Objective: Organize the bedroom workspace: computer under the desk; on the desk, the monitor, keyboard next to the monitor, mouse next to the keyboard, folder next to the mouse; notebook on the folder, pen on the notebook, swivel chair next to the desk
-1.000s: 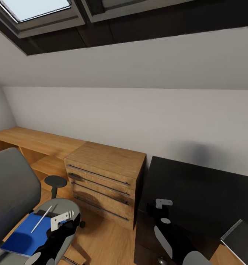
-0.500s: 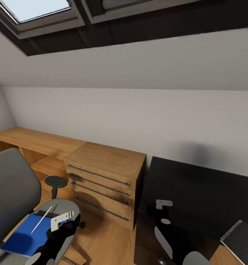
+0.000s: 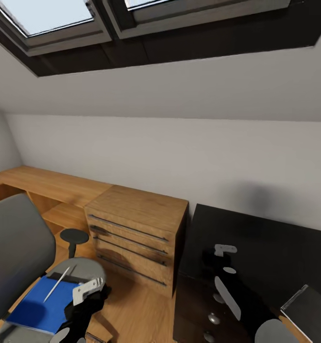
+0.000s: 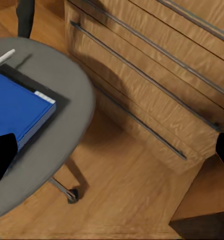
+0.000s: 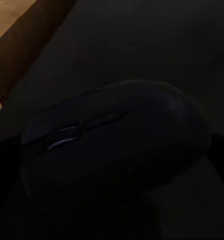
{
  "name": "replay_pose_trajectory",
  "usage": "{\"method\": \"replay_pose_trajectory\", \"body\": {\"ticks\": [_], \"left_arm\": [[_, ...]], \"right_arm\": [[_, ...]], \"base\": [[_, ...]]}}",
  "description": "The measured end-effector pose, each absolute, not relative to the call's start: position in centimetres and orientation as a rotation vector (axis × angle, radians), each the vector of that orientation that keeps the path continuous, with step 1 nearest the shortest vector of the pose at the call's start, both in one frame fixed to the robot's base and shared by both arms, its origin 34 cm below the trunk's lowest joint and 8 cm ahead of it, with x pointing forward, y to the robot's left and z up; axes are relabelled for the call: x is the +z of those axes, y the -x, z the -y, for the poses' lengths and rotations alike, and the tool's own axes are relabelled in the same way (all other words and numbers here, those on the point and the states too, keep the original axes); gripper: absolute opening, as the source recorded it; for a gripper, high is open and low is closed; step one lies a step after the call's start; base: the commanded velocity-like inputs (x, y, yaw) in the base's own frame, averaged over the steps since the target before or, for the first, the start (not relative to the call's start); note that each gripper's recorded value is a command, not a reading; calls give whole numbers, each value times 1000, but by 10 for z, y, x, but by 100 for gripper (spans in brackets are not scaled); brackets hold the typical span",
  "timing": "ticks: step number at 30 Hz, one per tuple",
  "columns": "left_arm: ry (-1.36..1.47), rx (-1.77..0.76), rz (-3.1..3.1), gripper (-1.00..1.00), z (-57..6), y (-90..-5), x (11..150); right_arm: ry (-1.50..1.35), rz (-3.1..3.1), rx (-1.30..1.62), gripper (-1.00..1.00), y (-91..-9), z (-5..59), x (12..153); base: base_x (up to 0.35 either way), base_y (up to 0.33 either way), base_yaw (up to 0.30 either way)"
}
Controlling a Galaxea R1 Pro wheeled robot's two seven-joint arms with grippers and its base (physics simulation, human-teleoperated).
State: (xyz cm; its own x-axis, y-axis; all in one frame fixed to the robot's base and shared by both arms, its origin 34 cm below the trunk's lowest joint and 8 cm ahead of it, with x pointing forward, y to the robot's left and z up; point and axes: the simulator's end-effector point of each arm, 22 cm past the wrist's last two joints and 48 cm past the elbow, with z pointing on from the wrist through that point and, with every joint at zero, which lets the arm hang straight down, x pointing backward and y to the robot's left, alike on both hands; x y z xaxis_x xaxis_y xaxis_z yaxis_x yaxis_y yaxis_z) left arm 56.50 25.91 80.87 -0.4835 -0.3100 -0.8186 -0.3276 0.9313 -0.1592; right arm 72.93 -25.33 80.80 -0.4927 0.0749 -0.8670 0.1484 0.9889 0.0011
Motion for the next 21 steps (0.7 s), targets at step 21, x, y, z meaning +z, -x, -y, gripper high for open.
{"method": "replay_pose_trajectory", "body": {"ticks": [21], "left_arm": [[299, 246, -2553, 100, -237, -414, 628]], "right_arm": [[-387, -2071, 14, -100, -713, 323, 886]], "base": [[-148, 0, -2]]}}
